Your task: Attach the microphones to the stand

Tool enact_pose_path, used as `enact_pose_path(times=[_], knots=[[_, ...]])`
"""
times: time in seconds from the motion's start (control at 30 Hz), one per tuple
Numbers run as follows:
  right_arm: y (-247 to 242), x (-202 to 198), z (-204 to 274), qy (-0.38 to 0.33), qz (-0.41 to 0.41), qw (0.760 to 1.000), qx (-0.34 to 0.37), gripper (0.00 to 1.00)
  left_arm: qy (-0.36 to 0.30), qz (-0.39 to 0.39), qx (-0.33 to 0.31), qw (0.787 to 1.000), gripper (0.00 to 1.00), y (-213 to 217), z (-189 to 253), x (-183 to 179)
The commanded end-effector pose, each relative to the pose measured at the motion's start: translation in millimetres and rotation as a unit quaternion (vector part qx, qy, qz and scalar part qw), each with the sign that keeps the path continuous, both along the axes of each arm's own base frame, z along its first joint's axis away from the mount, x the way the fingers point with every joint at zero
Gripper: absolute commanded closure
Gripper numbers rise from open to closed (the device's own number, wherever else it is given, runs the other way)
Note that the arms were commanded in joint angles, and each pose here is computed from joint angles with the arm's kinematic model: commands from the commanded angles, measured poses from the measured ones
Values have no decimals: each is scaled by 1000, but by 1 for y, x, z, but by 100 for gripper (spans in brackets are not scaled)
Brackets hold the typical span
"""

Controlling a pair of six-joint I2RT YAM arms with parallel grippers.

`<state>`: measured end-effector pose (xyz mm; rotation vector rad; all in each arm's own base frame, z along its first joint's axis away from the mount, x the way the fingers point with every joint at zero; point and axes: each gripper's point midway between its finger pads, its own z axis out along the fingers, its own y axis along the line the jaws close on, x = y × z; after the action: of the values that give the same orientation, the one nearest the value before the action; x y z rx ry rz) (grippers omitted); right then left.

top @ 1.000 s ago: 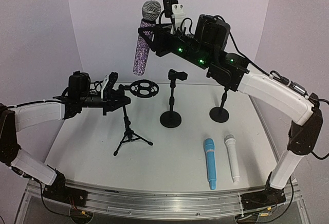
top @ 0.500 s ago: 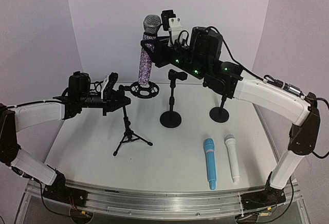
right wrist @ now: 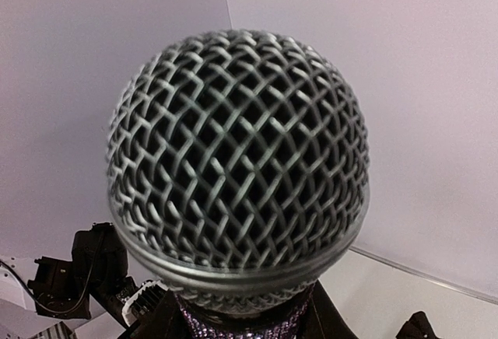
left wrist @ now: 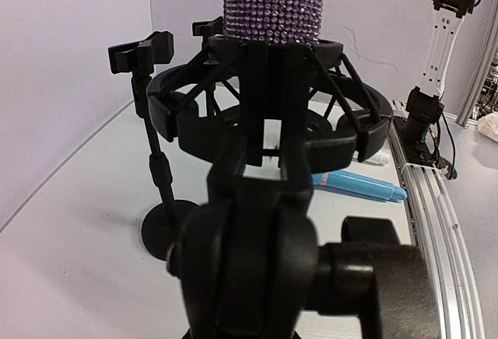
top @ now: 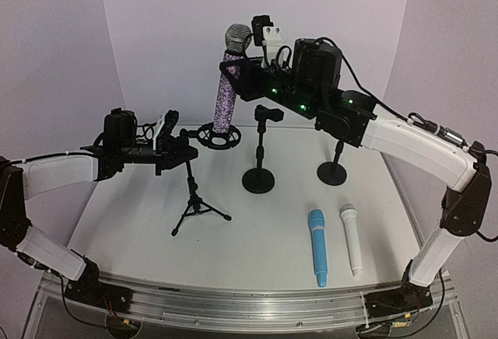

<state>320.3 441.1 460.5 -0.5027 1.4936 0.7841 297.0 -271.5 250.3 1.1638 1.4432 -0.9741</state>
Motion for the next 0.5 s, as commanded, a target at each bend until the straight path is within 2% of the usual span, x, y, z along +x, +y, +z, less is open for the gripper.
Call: enact_pose_path(times=[0.0, 0.23, 0.47], knots=[[-13, -6, 22, 8, -4, 999, 34, 100, -16, 4, -9, 1000, 100, 1, 8, 1], [4, -1, 7, 25, 10, 999, 30, 100, -15, 2, -14, 1000, 100, 1, 10, 0], [13, 11, -33, 56, 6, 998, 7, 100, -1, 4, -29, 1000, 100, 1, 13, -2]])
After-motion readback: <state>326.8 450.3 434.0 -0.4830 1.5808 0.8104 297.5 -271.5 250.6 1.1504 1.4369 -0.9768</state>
